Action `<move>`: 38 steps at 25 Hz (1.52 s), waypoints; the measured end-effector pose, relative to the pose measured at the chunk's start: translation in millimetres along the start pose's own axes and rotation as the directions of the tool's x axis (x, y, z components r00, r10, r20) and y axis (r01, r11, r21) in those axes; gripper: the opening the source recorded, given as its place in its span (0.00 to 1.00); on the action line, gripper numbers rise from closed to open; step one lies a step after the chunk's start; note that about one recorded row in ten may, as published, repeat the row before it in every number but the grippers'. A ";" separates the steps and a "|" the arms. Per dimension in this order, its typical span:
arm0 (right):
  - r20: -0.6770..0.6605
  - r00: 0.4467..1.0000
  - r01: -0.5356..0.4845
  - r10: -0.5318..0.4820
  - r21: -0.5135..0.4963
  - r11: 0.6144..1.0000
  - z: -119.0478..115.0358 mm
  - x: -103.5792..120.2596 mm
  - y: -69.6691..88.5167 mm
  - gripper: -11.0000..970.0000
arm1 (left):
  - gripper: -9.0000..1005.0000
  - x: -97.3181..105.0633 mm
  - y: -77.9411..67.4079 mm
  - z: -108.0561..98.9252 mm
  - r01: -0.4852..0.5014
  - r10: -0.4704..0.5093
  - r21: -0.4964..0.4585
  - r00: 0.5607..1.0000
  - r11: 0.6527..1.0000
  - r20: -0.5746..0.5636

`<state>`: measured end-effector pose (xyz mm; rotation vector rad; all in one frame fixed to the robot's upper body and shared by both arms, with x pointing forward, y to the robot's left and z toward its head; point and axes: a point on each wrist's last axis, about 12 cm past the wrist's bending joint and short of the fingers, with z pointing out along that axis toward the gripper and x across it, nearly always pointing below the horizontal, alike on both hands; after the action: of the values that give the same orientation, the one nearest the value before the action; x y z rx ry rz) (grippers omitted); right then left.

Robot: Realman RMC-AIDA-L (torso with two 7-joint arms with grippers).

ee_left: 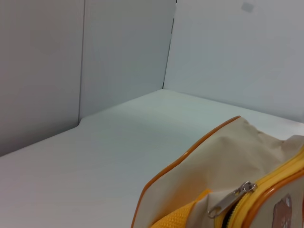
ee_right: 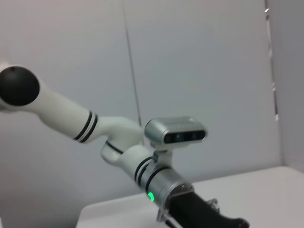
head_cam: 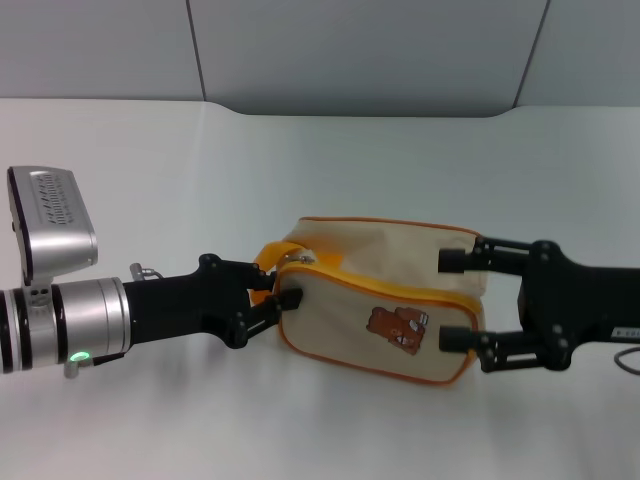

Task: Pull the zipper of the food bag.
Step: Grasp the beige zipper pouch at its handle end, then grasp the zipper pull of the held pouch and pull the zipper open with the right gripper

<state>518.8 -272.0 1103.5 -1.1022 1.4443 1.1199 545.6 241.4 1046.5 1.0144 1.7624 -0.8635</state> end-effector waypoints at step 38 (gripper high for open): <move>0.054 0.809 0.549 -0.585 0.285 0.785 48.4 18.1 -9.8 0.54 | 0.14 -86.9 19.6 -21.1 -0.248 0.236 0.249 0.969 0.936 0.075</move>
<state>533.7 -227.7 1079.2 -1.1393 1.0003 0.5426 578.3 244.5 1132.0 1.3405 1.4741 -0.9633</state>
